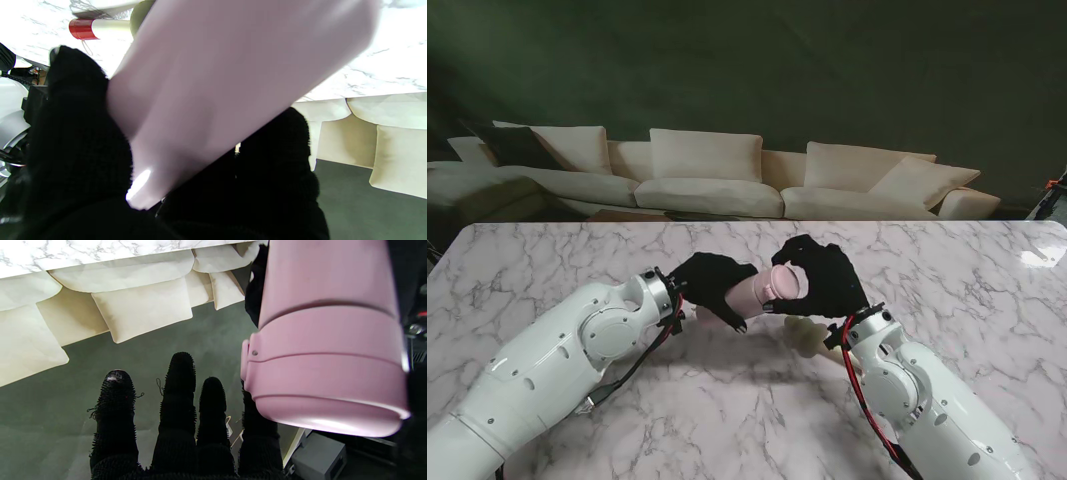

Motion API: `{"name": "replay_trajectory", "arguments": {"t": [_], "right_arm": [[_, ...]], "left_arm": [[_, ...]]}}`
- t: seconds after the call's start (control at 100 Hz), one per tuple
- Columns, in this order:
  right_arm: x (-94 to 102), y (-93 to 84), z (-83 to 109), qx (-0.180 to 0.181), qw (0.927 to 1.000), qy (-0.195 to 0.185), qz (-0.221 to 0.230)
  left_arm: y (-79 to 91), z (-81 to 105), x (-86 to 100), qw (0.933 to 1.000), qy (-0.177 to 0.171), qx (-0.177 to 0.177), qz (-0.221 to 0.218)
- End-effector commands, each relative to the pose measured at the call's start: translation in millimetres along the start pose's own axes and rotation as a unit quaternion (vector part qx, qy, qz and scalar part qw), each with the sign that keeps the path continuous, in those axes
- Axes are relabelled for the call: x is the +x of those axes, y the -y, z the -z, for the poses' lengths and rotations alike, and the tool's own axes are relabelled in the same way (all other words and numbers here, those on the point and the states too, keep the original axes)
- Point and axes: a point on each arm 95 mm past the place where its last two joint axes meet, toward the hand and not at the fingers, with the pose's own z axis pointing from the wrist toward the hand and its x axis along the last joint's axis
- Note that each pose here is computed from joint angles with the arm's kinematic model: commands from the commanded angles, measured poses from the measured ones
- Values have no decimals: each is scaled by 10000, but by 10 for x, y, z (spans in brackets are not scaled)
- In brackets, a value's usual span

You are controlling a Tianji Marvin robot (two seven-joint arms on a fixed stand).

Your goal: Clean the thermos with cup brush

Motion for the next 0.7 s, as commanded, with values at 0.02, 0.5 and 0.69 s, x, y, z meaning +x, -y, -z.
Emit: {"name": "replay_trajectory", "arguments": {"t": [0.02,0.5,0.69], "right_arm": [[135,79,-48,-32,9997,-34,-225],[332,-18,62,313,9954,-85,-903],[225,-209,145,383,9986,-319,-179]], "left_arm": [[37,-52,30,10000,-46,5,0],[49,-45,8,10000,4,4,-19],[64,-31,5,10000,0,18,-45]]}}
